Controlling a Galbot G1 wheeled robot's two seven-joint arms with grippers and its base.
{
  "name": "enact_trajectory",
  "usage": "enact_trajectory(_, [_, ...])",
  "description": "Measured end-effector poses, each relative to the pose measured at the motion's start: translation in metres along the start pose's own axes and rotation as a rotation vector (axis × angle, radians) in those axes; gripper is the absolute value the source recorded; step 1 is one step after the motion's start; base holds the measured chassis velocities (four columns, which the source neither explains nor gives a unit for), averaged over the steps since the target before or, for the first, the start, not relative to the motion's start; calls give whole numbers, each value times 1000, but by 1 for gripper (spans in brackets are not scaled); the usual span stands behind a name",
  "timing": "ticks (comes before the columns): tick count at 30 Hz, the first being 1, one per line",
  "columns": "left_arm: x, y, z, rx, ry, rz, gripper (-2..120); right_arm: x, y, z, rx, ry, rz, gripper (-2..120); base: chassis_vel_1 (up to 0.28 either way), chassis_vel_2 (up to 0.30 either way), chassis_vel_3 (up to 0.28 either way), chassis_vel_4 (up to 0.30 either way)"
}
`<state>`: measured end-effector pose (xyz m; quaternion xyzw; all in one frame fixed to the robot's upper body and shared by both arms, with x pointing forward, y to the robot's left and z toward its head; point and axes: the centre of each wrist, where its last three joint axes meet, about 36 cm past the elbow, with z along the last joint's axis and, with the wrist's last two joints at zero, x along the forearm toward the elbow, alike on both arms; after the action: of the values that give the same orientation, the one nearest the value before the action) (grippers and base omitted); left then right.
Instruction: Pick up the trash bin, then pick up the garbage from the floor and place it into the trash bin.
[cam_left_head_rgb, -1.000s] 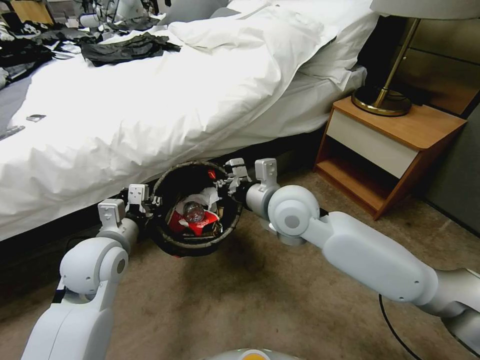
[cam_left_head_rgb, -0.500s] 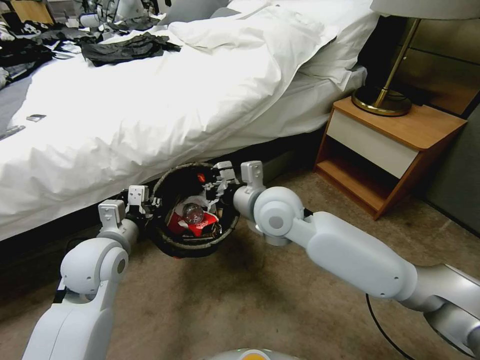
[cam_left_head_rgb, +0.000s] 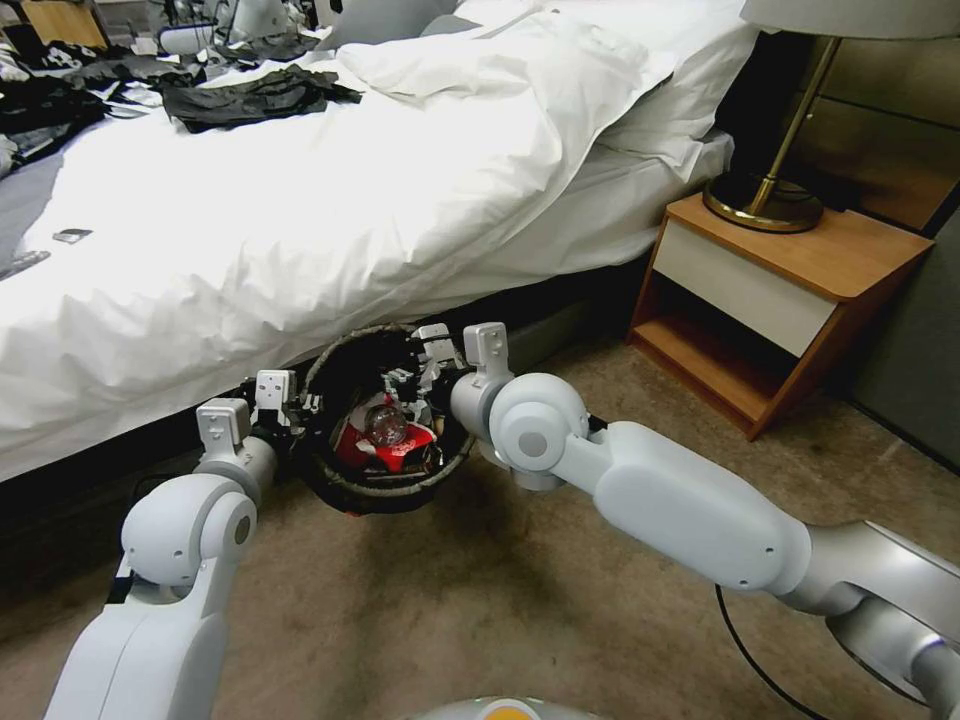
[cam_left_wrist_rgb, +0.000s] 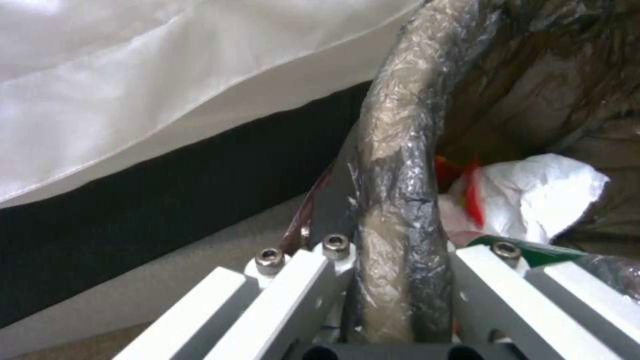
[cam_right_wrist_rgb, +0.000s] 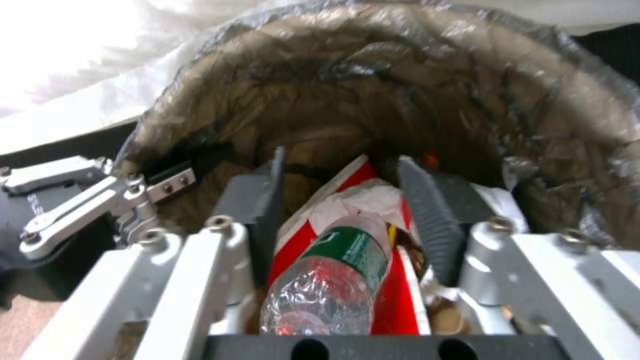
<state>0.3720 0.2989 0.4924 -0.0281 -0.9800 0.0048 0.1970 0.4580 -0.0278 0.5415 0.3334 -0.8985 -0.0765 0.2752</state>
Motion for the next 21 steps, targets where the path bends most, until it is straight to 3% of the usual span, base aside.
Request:
enact_trajectory(2, [0,0,0,0,1,0,1,0,0,-1,-2,-1,2,48,0,0,0,0])
enact_trajectory(4, [0,0,1,-1,4,-1,1,1,1,-4,-12,-1,11,64,0,0,0,0])
enact_trajectory(6, [0,0,1,-1,4,-1,1,1,1,-4,-12,-1,11,64,0,0,0,0])
enact_trajectory(7, [0,0,1,-1,4,0,1,1,0,-5,-11,-1,14,72,0,0,0,0])
enact_trajectory(13, [1,0,1,-3,4,1,1,2,0,-4,-15,1,15,93,0,0,0,0])
enact_trajectory(21, [3,0,-1,-6,-2,0,1,15,-8,-22,-22,-44,28,100,0,0,0,0])
